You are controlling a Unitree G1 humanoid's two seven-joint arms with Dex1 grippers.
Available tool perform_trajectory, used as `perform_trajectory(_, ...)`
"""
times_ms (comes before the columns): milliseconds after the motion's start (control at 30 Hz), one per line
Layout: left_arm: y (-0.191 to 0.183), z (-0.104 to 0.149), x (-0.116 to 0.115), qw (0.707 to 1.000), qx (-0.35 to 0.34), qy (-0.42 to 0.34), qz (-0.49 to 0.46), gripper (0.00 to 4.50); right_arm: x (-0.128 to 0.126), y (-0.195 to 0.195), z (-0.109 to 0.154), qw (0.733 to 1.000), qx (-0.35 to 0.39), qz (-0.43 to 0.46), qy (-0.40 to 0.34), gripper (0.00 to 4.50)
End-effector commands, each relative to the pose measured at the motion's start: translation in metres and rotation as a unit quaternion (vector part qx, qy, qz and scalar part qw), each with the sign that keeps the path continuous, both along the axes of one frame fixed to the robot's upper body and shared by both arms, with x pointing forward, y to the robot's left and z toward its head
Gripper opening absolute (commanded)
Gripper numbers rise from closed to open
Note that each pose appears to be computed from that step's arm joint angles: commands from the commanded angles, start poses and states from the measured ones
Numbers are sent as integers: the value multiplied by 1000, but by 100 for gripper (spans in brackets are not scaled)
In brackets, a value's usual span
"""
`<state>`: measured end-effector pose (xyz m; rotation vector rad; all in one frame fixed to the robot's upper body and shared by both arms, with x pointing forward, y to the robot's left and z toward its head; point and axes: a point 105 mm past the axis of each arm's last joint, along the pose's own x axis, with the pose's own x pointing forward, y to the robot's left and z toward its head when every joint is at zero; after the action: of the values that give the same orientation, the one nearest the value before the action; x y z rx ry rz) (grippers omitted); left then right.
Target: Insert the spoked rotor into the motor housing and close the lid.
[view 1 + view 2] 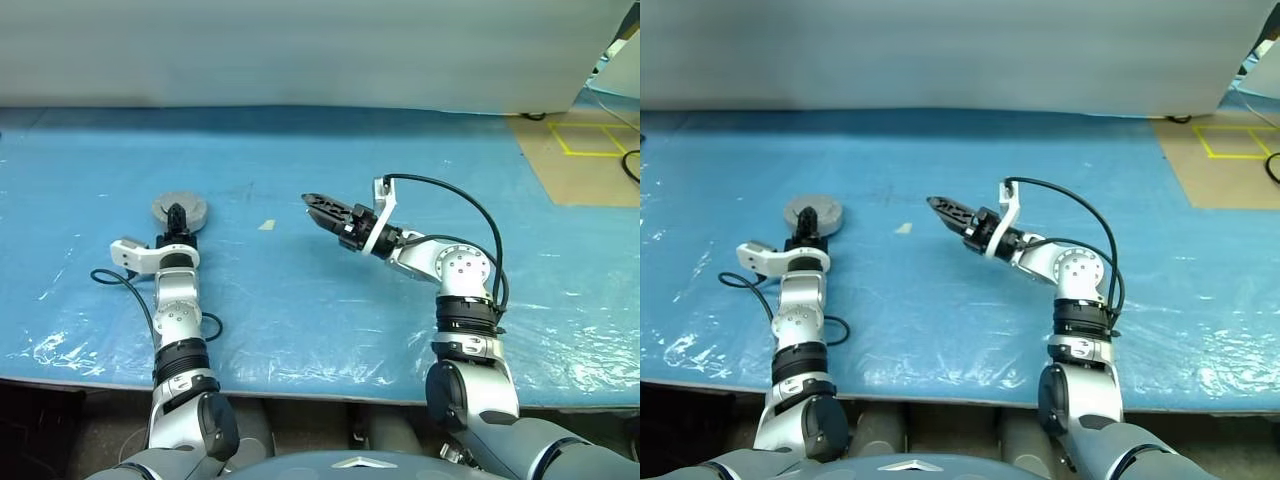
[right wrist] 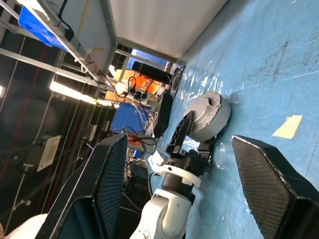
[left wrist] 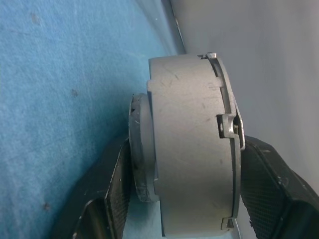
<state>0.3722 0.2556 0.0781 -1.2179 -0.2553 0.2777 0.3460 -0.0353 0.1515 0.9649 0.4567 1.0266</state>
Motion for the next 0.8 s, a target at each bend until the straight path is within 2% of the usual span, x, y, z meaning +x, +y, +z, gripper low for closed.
perform_trajectory(33,16,3,-6,999,16,3,35,281,-4,5,10,997,-36,12,-60,349)
perform_trajectory(200,21,3,-9,998,34,10,48,281,-4,8,7,988,-96,7,-120,349)
perform_trajectory(400,36,3,-17,995,45,28,85,446,-2,9,-1,947,-206,-9,-248,354)
perform_trajectory(567,60,2,-38,985,76,59,144,446,-5,8,-12,925,-244,0,-292,354)
perform_trajectory(633,69,8,-47,978,113,63,166,446,-5,5,-14,916,-258,-2,-307,354)
perform_trajectory(733,75,34,-55,954,249,51,162,446,-3,0,-11,901,-264,-17,-343,354)
perform_trajectory(800,68,44,-53,940,313,41,129,446,-3,-5,-7,886,-265,-30,-379,354)
